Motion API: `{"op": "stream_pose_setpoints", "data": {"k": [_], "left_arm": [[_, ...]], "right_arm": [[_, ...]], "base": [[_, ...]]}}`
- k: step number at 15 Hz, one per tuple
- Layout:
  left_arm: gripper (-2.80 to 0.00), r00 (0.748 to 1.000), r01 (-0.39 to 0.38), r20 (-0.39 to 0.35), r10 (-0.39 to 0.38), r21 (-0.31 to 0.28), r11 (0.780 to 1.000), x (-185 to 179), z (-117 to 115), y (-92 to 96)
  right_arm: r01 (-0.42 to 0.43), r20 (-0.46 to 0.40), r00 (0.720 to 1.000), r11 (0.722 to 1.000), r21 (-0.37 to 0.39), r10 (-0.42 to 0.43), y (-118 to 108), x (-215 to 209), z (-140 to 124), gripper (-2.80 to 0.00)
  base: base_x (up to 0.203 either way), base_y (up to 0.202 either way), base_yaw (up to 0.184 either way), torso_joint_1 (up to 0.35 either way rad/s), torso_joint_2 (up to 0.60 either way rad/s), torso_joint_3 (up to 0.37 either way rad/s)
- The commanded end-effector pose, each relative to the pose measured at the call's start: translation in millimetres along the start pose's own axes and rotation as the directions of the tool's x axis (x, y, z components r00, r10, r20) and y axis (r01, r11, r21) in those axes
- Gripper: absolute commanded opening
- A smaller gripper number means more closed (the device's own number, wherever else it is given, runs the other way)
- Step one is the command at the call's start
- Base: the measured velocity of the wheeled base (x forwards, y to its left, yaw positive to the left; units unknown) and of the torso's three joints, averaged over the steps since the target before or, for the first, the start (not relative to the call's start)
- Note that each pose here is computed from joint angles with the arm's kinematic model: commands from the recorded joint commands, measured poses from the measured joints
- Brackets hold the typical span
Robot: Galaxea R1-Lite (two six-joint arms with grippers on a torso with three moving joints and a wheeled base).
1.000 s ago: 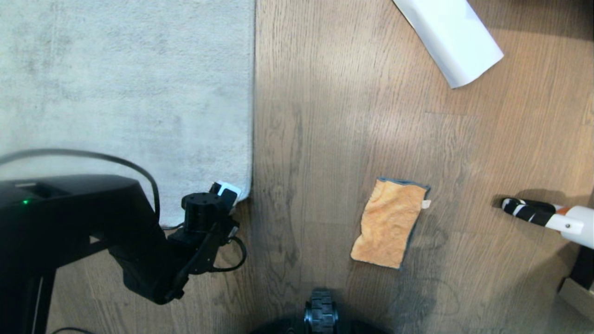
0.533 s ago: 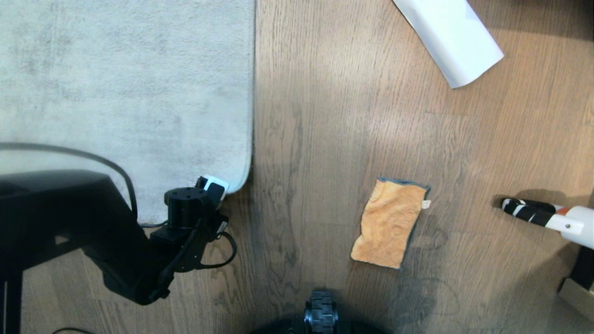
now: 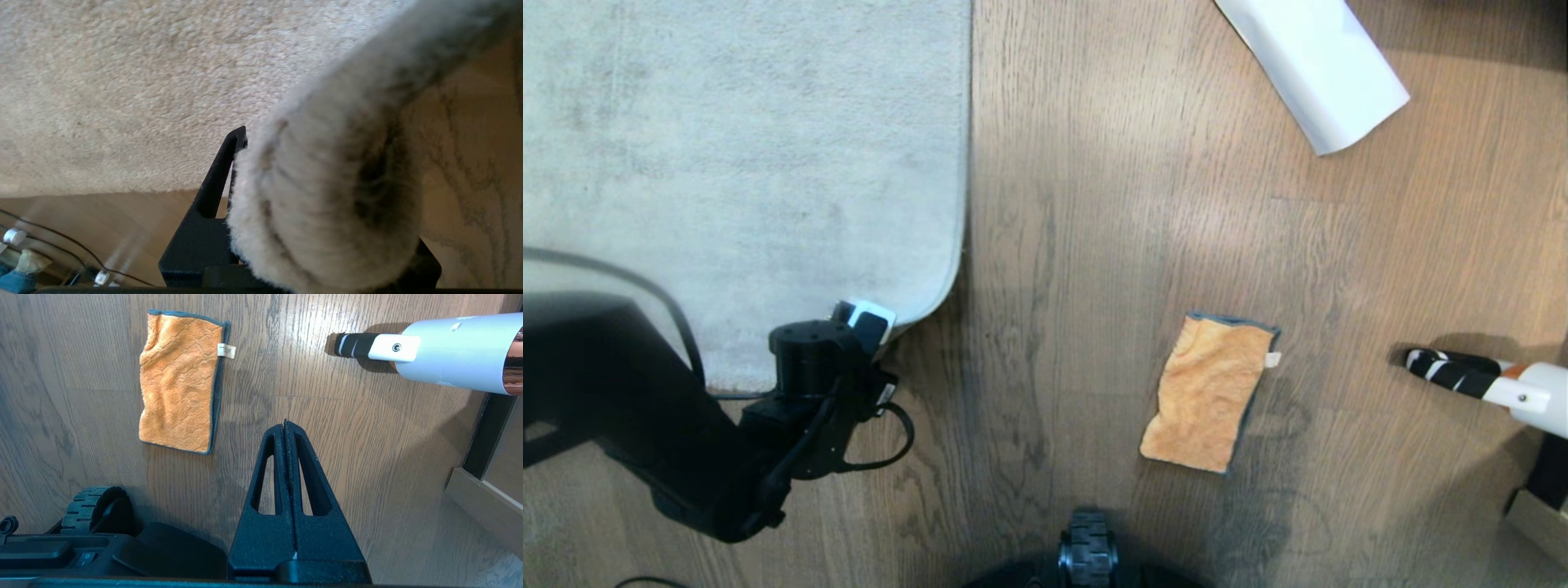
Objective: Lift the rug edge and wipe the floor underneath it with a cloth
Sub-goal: Lift up the carpet
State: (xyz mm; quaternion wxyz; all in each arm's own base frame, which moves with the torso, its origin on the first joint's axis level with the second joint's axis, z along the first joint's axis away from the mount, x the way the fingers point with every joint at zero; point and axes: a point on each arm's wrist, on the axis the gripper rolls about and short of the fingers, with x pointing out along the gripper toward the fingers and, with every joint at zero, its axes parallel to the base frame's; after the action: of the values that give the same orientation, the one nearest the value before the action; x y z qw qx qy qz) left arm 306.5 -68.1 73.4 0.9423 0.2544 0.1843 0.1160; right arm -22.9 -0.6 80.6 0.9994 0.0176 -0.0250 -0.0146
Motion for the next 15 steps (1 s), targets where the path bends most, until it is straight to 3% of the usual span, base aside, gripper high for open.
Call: {"op": "stream_pose_setpoints", "data": {"k": [1, 4, 15], "left_arm": [[-2.8, 0.999, -0.021, 0.026, 0.022, -0.014, 1.0, -7, 9, 11.8], [-2.8, 0.998, -0.052, 0.037, 0.053, -0.003, 0.999, -11, 14, 25.8], [-2.8, 0.984, -0.09, 0.143, 0.108, -0.125, 0.988, -28, 38, 57.2]], "right_arm": [[0.001, 0.0, 1.0, 1.0, 0.0, -0.001, 0, 0, 0, -2.8], [0.001, 0.0, 1.0, 1.0, 0.001, -0.001, 0, 0, 0, -2.8], [0.0, 0.0, 1.0, 1.0, 0.0, 0.0, 0, 0, 0, -2.8]], "base": [[0.0, 0.0, 0.0, 0.0, 0.0, 0.0], [0.0, 0.0, 0.0, 0.0, 0.0, 0.0], [0.0, 0.0, 0.0, 0.0, 0.0, 0.0]]}}
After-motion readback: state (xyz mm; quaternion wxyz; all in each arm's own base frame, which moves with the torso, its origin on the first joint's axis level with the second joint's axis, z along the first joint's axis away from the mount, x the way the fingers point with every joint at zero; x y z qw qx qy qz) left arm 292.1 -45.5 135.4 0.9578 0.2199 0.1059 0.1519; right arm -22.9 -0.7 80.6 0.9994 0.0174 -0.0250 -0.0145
